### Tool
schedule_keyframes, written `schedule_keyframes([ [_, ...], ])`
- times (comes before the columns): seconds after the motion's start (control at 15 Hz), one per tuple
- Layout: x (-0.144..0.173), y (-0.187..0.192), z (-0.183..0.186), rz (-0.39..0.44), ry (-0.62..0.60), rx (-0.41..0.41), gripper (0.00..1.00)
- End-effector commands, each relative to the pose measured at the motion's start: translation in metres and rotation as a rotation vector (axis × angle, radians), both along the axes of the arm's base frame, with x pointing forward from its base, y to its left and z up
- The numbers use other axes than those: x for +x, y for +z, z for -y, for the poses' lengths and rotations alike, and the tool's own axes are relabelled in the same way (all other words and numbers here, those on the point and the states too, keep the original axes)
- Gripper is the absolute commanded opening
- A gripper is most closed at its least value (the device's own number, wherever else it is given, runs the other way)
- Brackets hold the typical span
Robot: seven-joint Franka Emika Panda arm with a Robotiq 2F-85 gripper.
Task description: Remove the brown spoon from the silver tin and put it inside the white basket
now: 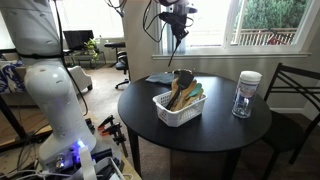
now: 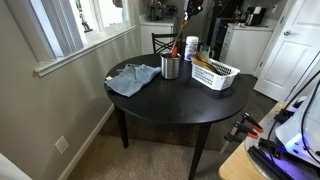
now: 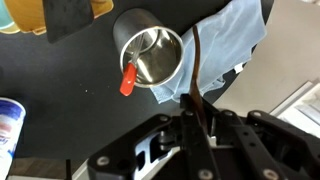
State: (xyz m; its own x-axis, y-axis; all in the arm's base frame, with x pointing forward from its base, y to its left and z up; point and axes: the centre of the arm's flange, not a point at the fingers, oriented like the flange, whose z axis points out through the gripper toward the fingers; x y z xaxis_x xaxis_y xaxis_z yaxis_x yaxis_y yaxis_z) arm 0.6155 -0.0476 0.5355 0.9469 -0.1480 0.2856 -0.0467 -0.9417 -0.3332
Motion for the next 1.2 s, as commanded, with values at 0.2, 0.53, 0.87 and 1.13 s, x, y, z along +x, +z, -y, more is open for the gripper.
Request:
schedule_keyframes([
  [0.2,-0.007,-0.009,0.012,-0.194,0.158,-0.054,0.07],
  [0.53,-0.022,0.009,0.029,-0.357,0.227,-0.220,0.07],
  [0.87,-0.032,0.008,0.042,-0.529,0.314,-0.348,0.07],
  [1.13,-0.032,-0.019,0.051,-0.615,0.366,-0.406,0.07],
])
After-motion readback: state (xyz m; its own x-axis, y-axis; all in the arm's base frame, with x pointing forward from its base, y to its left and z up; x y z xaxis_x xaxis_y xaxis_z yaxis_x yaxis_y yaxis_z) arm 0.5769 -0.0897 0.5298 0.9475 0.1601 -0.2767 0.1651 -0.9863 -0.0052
